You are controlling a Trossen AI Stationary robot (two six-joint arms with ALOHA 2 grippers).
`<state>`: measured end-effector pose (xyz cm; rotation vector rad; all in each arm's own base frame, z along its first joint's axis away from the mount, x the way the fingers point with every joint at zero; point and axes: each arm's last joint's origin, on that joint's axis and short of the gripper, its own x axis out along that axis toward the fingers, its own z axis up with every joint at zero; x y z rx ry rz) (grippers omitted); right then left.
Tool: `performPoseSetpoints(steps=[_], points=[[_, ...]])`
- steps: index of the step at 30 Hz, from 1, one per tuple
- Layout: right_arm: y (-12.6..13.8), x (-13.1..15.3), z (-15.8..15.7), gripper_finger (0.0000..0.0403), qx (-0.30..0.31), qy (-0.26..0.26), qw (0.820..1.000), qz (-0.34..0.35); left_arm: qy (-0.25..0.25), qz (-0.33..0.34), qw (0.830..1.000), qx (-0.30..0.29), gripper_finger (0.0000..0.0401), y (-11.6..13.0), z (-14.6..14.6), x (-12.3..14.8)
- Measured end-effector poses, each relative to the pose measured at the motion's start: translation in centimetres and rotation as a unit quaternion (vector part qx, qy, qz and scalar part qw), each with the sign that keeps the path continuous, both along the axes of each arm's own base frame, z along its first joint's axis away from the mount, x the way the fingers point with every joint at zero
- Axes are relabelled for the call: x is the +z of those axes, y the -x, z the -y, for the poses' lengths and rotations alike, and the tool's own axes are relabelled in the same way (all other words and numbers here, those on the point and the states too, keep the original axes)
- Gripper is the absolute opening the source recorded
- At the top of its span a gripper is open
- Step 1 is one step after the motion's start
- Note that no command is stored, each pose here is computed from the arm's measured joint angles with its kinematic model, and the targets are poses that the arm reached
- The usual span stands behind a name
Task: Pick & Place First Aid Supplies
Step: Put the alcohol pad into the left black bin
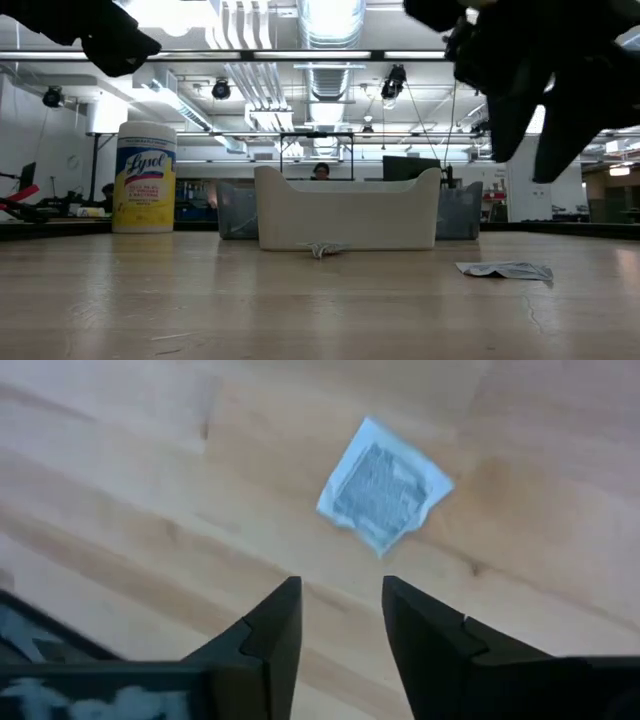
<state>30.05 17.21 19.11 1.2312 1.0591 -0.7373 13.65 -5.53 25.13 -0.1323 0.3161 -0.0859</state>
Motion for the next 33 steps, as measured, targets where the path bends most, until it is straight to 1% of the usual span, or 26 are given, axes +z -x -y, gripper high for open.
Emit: performPoseSetpoints(steps=[4,8,14,18,25,29,33], points=[[-0.5,-0.4,0.7,0.0146,-0.017,0.002,1.000,-0.006,0.000,-0.007,1.000,-0.006,0.0154,0.0,0.0,-0.2],[-1.0,-0.6,1.3,0.0148,-0.030,-0.002,1.000,-0.009,-0.002,-0.013,1.000,-0.006,0.0154,0.1,0.0,-0.3],[-1.4,-1.4,1.9,0.0141,-0.030,-0.026,0.999,-0.037,-0.003,-0.014,1.000,-0.006,0.0154,0.1,0.0,-0.3],[-1.6,-2.3,1.6,0.0139,-0.025,-0.043,0.997,-0.059,-0.007,-0.015,1.000,-0.007,0.0154,0.1,0.0,-0.4],[-1.8,-3.3,1.7,0.0136,-0.036,-0.042,0.996,-0.075,-0.015,-0.015,1.000,-0.009,0.0154,0.1,0.0,-0.4],[-1.8,-4.1,1.9,0.0131,-0.037,-0.032,0.994,-0.093,-0.017,-0.015,1.000,-0.008,0.0154,0.1,0.0,-0.4],[-2.0,-5.3,1.8,0.0126,-0.032,-0.044,0.992,-0.115,-0.017,-0.015,1.000,-0.008,0.0154,0.1,0.0,-0.4]])
